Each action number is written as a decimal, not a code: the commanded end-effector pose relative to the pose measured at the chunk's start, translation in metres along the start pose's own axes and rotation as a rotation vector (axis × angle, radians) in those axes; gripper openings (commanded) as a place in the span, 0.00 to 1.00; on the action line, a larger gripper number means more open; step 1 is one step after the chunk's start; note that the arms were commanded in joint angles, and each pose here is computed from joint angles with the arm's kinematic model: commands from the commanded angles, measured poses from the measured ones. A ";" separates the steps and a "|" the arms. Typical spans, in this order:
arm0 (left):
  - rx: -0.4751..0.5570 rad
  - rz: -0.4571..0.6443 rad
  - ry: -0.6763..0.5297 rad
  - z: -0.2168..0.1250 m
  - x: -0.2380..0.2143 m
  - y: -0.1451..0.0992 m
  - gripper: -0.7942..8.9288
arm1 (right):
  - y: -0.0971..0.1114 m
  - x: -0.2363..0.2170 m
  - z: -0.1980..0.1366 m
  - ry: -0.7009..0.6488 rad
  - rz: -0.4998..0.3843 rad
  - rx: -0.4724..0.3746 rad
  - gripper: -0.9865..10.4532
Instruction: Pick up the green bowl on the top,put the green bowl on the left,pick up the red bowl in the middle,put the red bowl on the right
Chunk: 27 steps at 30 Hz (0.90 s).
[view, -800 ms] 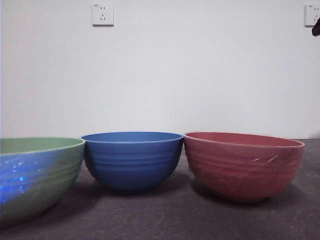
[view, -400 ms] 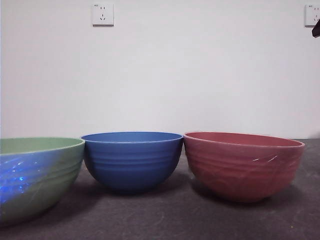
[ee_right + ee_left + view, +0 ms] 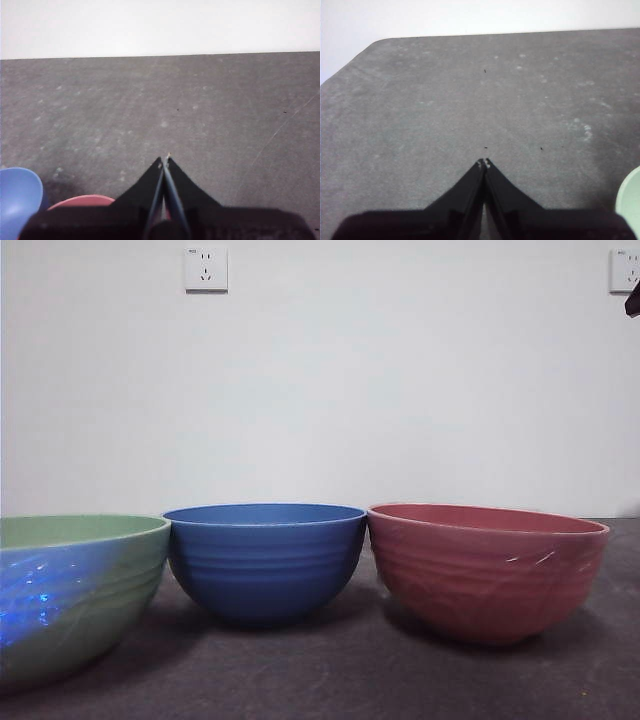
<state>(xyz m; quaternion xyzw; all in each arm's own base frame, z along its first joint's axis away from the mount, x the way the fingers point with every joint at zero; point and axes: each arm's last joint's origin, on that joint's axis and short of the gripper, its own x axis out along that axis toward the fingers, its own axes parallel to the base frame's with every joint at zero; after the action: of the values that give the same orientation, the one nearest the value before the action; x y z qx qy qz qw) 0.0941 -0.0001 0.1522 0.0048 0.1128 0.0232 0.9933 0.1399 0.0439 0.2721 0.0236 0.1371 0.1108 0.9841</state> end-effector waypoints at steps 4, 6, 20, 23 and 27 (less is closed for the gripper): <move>-0.072 -0.033 -0.008 -0.003 0.001 -0.001 0.08 | 0.000 0.000 -0.001 0.002 -0.003 0.012 0.07; -0.072 -0.033 -0.006 -0.004 0.001 -0.001 0.08 | 0.000 0.000 -0.001 0.002 -0.003 0.012 0.07; -0.072 -0.033 -0.006 -0.004 0.001 -0.001 0.08 | 0.000 0.000 -0.001 0.003 -0.002 0.012 0.07; -0.072 -0.033 -0.006 -0.004 0.001 -0.001 0.08 | 0.000 0.000 -0.001 0.002 -0.003 0.012 0.07; -0.072 -0.033 -0.006 -0.004 0.001 -0.001 0.08 | 0.000 0.000 -0.002 0.011 -0.002 0.010 0.07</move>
<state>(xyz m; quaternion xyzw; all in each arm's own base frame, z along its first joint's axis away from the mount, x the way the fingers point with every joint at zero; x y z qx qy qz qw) 0.0933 -0.0010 0.1533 -0.0289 0.1043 0.0108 0.9941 0.1397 0.0438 0.2716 0.0246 0.1397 0.1104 0.9837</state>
